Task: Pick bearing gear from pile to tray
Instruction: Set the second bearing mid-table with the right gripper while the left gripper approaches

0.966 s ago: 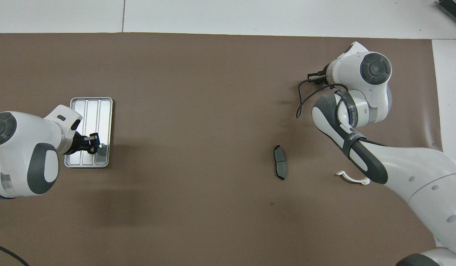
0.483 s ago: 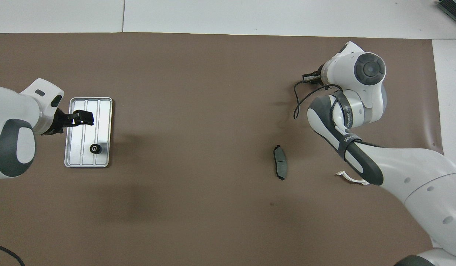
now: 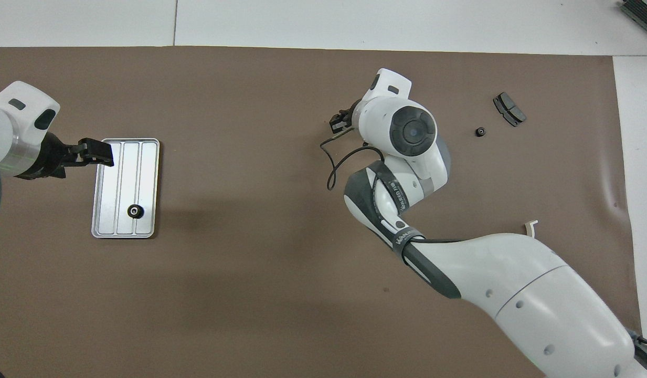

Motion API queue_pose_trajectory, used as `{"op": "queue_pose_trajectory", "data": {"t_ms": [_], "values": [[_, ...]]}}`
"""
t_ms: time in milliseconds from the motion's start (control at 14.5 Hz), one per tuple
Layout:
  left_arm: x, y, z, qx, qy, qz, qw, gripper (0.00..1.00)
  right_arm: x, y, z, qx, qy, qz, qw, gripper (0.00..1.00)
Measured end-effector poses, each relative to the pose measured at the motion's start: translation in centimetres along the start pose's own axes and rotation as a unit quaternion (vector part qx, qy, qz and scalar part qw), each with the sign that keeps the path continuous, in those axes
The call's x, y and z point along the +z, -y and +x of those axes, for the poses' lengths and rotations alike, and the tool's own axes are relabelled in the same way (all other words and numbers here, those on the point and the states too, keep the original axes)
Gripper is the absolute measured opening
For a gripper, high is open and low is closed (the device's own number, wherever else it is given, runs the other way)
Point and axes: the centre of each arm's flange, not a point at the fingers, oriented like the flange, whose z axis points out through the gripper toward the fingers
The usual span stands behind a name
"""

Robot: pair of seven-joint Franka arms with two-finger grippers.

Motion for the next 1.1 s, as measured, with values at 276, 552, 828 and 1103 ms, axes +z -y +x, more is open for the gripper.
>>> {"op": "queue_pose_trajectory", "data": {"t_ms": [276, 552, 828, 1103], "values": [[-3.7, -2.1, -2.5, 0.020, 0.003, 0.000, 1.000, 1.00, -0.8, 11.6, -0.4, 0.000, -0.023, 0.044, 0.999, 0.35], [-3.3, -6.8, -3.8, 0.014, -0.004, -0.004, 1.000, 1.00, -2.1, 21.5, -2.3, 0.035, -0.013, 0.078, 0.996, 0.41], [-1.5, -9.4, -3.9, -0.006, -0.024, -0.014, 1.000, 1.00, -2.0, 22.7, -3.2, 0.035, 0.034, 0.058, 0.997, 0.55], [2.7, -12.6, -2.7, -0.047, -0.043, -0.031, 0.997, 1.00, -1.1, 18.2, -2.4, 0.043, 0.048, 0.033, 0.997, 0.55]]}}
